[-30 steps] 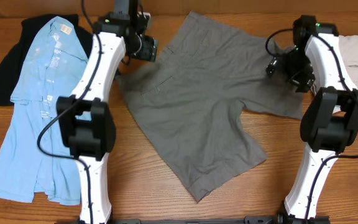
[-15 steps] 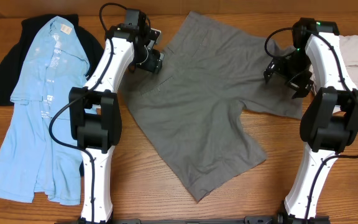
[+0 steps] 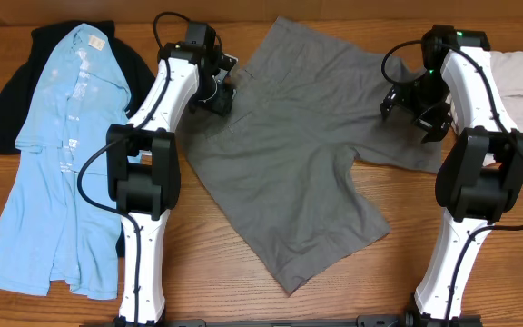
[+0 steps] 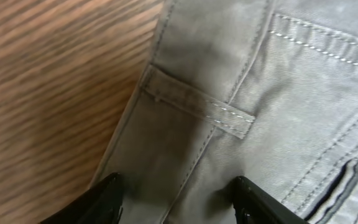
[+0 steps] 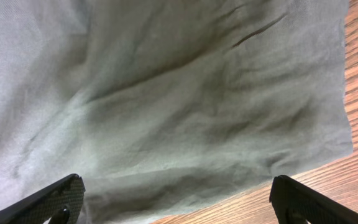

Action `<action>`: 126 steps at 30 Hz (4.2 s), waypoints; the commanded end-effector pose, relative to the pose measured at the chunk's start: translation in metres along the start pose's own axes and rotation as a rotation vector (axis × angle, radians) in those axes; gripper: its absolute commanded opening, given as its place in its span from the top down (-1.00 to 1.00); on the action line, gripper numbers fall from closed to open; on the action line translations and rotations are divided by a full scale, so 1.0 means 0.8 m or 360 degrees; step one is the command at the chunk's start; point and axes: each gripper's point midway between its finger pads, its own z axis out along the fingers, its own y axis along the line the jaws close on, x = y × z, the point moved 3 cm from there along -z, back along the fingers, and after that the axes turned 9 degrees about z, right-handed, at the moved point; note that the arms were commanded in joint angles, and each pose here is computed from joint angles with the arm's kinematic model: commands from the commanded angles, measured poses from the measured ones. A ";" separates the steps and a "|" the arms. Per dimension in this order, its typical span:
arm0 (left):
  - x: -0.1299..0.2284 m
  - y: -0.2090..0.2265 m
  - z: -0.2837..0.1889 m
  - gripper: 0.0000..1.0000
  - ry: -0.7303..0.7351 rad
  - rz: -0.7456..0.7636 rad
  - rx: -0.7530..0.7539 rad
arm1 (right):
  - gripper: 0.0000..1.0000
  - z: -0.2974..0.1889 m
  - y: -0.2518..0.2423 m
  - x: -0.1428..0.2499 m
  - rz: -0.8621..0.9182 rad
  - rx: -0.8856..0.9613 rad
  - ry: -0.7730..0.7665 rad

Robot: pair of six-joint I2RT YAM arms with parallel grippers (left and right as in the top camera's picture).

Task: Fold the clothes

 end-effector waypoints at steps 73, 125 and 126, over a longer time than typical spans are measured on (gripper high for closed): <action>0.111 -0.075 -0.410 -0.93 -0.0201 -0.0397 -0.0071 | -1.00 -0.205 -0.076 0.279 -0.0510 -0.0333 -0.0351; 0.072 -0.107 -0.313 -1.00 -0.0281 -0.0381 -0.0384 | 0.92 0.056 -0.171 0.164 0.0111 -0.0439 -0.0155; 0.071 -0.107 -0.312 -1.00 -0.0284 -0.0379 -0.0376 | 0.92 0.050 -0.175 0.156 0.0138 -0.0477 -0.0167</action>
